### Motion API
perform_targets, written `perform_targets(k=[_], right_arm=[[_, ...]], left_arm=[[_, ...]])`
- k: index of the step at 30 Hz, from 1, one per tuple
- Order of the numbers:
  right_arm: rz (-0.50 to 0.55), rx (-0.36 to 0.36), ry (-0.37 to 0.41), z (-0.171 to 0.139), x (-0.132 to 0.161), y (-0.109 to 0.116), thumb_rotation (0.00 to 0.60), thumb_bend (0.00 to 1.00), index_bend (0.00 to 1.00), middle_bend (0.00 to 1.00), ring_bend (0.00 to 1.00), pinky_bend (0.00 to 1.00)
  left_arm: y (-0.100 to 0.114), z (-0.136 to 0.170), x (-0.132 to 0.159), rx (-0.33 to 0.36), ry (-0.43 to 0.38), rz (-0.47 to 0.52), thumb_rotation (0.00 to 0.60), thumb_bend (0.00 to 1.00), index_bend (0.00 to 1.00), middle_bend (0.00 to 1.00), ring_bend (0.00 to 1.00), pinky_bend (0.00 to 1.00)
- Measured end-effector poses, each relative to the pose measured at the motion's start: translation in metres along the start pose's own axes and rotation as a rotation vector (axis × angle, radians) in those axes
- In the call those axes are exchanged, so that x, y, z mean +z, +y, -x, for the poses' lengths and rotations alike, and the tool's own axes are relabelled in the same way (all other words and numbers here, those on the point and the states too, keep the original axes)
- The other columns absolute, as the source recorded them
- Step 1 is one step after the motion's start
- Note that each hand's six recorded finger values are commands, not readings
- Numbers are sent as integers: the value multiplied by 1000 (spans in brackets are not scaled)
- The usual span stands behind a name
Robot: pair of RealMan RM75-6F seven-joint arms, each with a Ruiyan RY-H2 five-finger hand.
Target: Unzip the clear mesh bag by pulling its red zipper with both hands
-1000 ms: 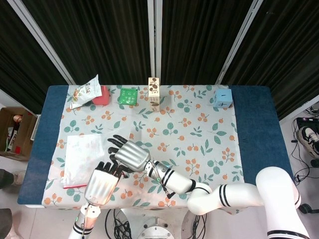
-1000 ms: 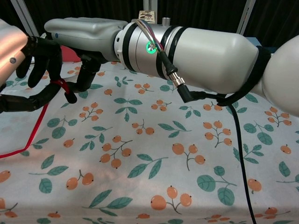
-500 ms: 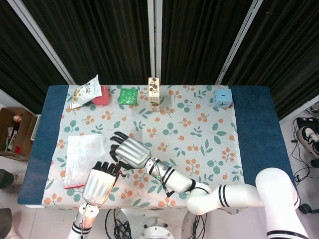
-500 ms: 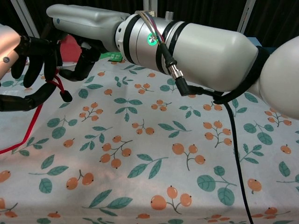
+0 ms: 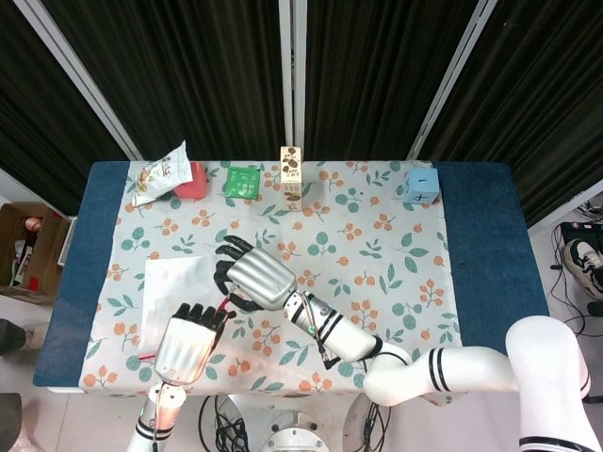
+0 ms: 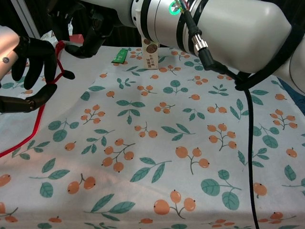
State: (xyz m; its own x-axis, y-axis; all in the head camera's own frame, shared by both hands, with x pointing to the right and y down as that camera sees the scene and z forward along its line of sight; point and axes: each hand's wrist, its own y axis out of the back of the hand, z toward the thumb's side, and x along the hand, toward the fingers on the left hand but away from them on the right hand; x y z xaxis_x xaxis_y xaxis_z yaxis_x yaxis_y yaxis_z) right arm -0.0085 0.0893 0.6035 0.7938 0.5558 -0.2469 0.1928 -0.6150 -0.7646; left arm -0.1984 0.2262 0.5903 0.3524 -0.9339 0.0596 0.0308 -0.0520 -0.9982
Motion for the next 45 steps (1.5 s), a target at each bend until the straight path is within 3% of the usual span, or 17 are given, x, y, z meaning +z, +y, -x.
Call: perform_targets(k=[28, 37, 45], right_arm=[[52, -117, -33, -30, -24, 53, 600, 477, 889, 412, 184, 111], [51, -166, -51, -55, -40, 73, 600, 477, 893, 417, 190, 114], [48, -168, -61, -75, -52, 75, 600, 477, 896, 422, 192, 115]], left_arm=[[-17, 3, -3, -61, 6, 12, 600, 393, 789, 703, 663, 710], [-37, 9, -8, -133, -1, -23, 600, 394, 790, 702, 662, 711], [-60, 15, -13, -223, 2, -28, 600, 395, 792, 702, 662, 711]])
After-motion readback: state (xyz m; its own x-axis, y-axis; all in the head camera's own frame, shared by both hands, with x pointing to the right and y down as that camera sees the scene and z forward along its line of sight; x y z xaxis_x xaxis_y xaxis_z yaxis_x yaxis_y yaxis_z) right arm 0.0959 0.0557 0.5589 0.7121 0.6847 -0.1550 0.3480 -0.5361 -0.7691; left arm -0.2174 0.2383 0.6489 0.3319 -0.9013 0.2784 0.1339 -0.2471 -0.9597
